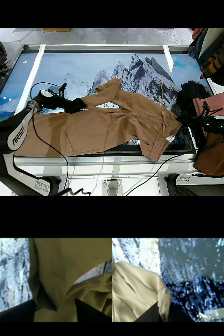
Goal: Fold the clothes and pants, and hang the long-sleeved shirts on hangers.
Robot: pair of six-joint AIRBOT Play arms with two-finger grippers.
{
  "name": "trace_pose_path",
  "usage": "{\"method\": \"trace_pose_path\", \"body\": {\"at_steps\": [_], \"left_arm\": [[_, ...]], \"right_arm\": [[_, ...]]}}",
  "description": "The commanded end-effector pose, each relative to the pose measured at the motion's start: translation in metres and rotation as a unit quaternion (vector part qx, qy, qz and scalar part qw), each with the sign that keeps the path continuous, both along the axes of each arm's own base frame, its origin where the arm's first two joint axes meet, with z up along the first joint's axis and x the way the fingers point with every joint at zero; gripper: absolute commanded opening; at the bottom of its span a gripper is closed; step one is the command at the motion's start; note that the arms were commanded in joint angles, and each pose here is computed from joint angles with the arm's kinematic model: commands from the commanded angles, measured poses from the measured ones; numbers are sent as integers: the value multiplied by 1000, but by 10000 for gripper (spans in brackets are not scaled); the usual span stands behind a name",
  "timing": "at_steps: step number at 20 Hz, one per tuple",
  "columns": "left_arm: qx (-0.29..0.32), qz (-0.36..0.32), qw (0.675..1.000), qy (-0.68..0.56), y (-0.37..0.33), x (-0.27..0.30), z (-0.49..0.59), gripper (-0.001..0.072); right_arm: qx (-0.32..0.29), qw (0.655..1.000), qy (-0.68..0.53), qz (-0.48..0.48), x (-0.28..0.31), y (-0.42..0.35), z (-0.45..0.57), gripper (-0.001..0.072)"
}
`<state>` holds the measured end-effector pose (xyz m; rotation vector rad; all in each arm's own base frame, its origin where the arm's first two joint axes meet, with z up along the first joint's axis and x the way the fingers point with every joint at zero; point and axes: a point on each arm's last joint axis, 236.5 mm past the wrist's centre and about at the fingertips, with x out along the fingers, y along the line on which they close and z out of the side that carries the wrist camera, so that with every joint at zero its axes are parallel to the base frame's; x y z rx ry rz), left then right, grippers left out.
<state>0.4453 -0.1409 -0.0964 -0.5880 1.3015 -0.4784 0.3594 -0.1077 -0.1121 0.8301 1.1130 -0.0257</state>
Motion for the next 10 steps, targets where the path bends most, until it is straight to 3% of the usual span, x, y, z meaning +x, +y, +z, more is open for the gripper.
{"method": "trace_pose_path", "body": {"at_steps": [1,4,6,8,10], "left_arm": [[-10,31,999,-18,-6,17,-3,392],[-21,82,996,-35,6,38,3,390],[-27,94,995,-36,12,42,5,257],[-27,100,994,-36,17,43,5,214],[-30,104,993,-36,19,44,6,74]], "right_arm": [[0,1000,0,0,0,0,0,37],[1,1000,0,0,0,0,0,37],[1,1000,0,0,0,0,0,37],[0,1000,0,0,0,0,0,37],[1,1000,0,0,0,0,0,37]]}}
